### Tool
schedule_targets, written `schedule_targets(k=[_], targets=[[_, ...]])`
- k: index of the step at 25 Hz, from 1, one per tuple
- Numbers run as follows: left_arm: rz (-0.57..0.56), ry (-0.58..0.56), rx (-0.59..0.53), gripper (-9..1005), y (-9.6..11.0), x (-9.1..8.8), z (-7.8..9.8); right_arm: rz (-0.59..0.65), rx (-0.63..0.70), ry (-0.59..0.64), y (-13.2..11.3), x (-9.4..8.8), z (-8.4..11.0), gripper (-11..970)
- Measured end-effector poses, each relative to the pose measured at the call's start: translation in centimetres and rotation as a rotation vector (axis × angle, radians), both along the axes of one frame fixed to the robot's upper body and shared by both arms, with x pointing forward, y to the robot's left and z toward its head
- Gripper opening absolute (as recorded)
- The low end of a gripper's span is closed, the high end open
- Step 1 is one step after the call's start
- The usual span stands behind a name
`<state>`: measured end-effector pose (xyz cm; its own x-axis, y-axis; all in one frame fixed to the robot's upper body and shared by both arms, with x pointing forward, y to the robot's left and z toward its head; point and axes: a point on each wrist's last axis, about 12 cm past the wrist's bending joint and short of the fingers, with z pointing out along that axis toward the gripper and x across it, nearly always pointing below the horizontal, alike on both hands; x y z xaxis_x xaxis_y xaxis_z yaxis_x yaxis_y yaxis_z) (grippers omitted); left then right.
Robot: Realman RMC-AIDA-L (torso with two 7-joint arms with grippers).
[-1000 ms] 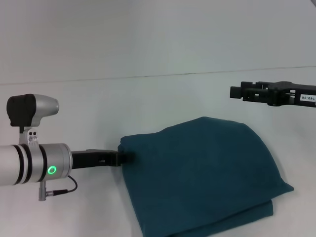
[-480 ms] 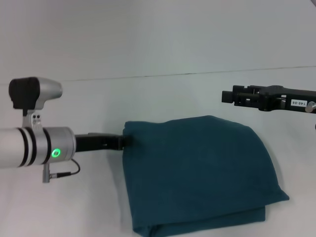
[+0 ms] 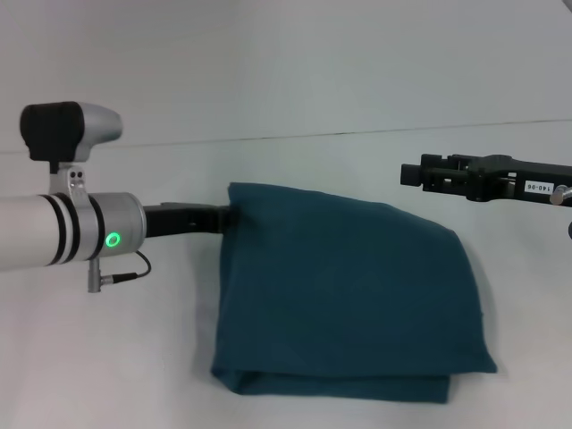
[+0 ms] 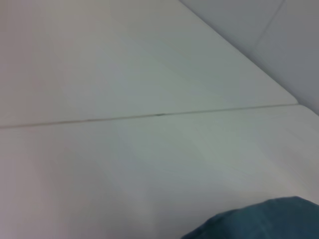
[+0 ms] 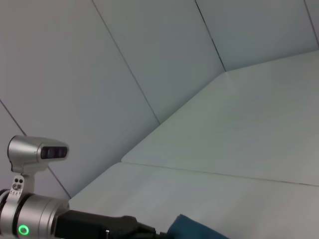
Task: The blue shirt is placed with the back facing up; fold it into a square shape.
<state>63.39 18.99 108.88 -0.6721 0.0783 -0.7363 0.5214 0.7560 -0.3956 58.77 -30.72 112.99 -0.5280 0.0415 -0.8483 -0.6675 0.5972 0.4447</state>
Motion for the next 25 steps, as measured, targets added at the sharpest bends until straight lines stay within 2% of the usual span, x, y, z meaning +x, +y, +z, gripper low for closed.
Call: schedule_targets(k=[8, 25], targets=[[0.092, -0.015, -0.019, 26, 2.0, 0.5, 0.2, -0.002, 0.001, 0.001, 0.1, 0.1, 0.0, 701], [0.141, -0.009, -0.029, 46, 3.9, -0.7, -0.6, 0.002, -0.002, 0.003, 0.4, 0.2, -0.1, 698]])
